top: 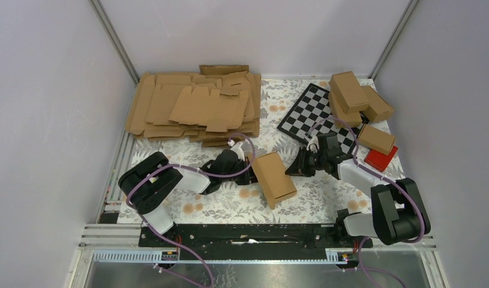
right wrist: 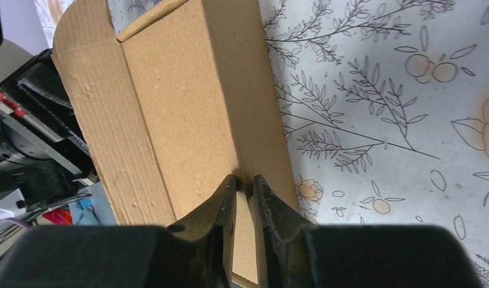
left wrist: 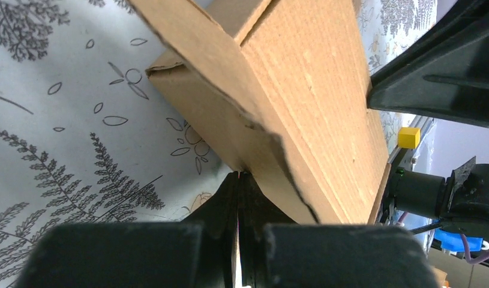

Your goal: Fold the paper box

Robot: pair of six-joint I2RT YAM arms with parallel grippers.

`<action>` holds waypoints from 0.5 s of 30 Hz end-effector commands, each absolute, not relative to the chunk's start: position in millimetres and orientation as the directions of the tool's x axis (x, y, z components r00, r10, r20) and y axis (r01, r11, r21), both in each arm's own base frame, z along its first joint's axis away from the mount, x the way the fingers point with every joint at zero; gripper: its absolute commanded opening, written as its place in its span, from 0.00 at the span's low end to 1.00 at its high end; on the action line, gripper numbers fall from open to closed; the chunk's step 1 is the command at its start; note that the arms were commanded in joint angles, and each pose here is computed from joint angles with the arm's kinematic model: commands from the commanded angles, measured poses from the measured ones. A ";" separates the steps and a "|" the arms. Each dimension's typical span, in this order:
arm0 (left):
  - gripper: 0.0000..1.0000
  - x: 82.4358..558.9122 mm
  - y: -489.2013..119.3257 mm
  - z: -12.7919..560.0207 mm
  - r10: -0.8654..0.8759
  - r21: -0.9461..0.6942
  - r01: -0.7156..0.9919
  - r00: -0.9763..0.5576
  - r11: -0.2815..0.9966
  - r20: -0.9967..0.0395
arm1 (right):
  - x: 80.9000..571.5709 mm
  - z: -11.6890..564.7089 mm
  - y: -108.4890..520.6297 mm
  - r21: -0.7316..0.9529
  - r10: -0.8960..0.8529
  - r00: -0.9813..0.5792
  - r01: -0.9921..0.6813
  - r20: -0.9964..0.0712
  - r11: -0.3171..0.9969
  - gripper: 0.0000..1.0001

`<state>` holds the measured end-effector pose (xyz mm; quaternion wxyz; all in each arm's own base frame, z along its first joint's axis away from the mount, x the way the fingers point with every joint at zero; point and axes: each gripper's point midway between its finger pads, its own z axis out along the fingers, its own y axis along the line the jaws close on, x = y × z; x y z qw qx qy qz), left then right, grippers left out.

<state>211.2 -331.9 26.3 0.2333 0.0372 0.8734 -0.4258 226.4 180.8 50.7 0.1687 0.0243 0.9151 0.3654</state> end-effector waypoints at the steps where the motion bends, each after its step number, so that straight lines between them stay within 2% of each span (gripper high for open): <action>1: 0.00 227.5 -358.8 97.1 -0.158 -0.758 0.413 -0.819 0.505 -0.551 | 220.6 43.0 174.2 0.712 0.196 -0.955 -0.023 -0.223 0.702 0.20; 6: 0.00 222.6 -359.9 98.7 -0.143 -0.767 0.412 -0.831 0.491 -0.538 | 228.6 37.5 162.5 0.706 0.245 -0.946 0.024 -0.213 0.708 0.13; 15: 0.00 213.8 -343.8 80.6 -0.148 -0.765 0.351 -0.855 0.540 -0.497 | 227.2 22.8 157.9 0.708 0.263 -0.950 0.068 -0.169 0.703 0.10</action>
